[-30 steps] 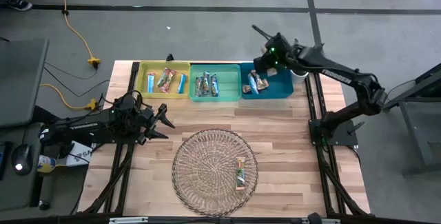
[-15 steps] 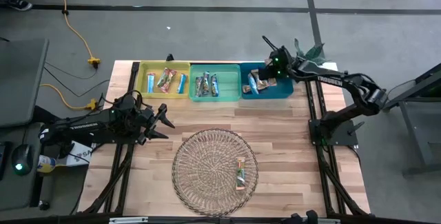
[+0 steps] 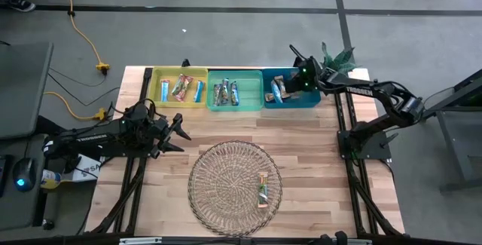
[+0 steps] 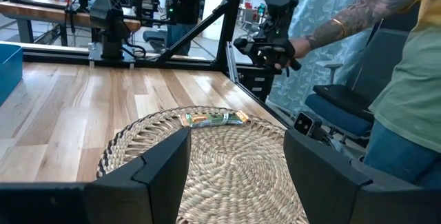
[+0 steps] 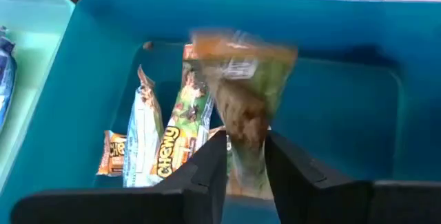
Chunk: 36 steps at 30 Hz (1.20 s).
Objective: Pick and place Granola Bars by type
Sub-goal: Put the yellow granola bar into the blue bin
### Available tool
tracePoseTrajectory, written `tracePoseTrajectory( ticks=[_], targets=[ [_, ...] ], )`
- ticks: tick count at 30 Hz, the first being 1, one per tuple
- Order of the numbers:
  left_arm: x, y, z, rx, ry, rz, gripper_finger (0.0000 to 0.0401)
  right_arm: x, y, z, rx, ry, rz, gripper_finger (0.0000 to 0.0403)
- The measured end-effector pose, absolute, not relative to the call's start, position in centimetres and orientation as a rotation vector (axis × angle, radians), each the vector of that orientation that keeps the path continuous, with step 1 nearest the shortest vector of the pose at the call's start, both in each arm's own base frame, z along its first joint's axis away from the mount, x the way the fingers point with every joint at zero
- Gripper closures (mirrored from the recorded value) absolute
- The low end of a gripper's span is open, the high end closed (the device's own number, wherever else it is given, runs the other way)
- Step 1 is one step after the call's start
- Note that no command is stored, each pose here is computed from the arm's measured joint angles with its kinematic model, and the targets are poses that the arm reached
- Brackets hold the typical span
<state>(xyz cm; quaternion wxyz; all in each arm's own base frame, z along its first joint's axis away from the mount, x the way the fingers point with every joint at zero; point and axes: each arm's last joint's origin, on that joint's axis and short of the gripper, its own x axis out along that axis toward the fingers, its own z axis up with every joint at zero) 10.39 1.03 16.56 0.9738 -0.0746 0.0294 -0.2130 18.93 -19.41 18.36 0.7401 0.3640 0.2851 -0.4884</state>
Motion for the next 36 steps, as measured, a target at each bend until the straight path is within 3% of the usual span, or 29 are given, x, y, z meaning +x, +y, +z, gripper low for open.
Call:
tracePoseTrajectory(
  ticks=[10,19,30,36],
  targets=[
    [10.4,1.0,16.6,-0.150,0.059,-0.430,0.0171,19.2,-19.5,18.6,0.779,0.604,-1.025,0.0293],
    [10.4,1.0,16.6,-0.150,0.059,-0.430,0.0171,20.5,-19.4,20.4,0.674,0.490,-0.722,0.0292],
    [10.4,1.0,16.6,-0.150,0.059,-0.430,0.0171,22.2,-14.5,28.1,0.354,0.124,-0.256,0.0292],
    [10.4,1.0,16.6,-0.150,0.059,-0.430,0.0171,22.3,-10.0,32.8,0.181,0.025,-0.125,0.0292]
  ],
)
